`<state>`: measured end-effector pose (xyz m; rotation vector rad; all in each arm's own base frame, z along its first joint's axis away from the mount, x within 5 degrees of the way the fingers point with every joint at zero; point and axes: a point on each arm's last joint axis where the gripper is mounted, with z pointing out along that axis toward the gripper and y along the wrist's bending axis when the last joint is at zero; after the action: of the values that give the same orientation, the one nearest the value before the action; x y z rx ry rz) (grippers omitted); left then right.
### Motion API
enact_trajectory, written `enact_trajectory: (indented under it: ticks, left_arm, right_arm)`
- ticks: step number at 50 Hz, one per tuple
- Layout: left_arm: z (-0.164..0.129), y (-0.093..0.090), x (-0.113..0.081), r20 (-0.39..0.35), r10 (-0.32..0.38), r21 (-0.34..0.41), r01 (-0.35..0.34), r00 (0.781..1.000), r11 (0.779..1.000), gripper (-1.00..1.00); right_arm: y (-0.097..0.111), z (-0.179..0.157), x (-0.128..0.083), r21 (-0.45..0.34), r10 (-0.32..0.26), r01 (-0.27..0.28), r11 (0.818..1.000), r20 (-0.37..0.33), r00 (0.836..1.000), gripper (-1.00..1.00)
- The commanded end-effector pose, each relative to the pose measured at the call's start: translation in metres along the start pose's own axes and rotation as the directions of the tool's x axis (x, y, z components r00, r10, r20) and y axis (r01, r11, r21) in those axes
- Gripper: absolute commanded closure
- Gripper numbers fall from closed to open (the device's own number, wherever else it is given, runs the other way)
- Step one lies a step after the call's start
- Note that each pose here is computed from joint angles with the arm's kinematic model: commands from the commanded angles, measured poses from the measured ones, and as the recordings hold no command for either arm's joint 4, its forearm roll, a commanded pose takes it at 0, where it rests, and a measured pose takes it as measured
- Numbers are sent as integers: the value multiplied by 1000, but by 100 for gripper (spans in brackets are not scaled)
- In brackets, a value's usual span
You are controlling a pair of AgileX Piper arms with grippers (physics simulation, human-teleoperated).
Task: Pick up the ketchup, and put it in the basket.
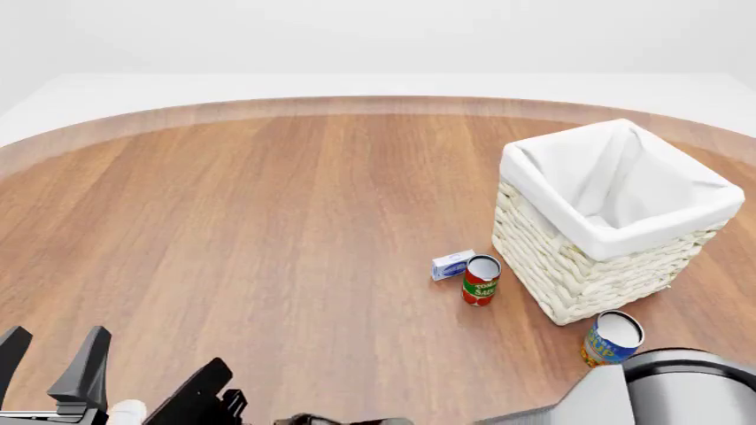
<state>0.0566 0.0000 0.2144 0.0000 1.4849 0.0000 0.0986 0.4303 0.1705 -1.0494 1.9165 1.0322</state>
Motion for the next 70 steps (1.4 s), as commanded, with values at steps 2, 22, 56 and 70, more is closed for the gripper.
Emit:
enact_trajectory:
  ticks: [2, 22, 56, 70]
  left_arm:
    - [0, 0, 0, 0, 0, 0, 0, 1000, 1000, -100]
    - [0, 0, 0, 0, 0, 0, 0, 1000, 1000, -100]
    - [0, 0, 0, 0, 0, 0, 0, 1000, 1000, -100]
    - [0, 0, 0, 0, 0, 0, 0, 1000, 1000, -100]
  right_arm:
    - [-10, -7, -7, 14, 47, -47, 999, 30, 998, 100]
    - [-19, -21, -16, 23, 78, -80, 997, 71, 994, 100]
    - [-50, -72, -58, 93, 47, -66, 993, 192, 980, 100]
    - [-68, -106, -80, 128, 62, -102, 986, 282, 957, 100]
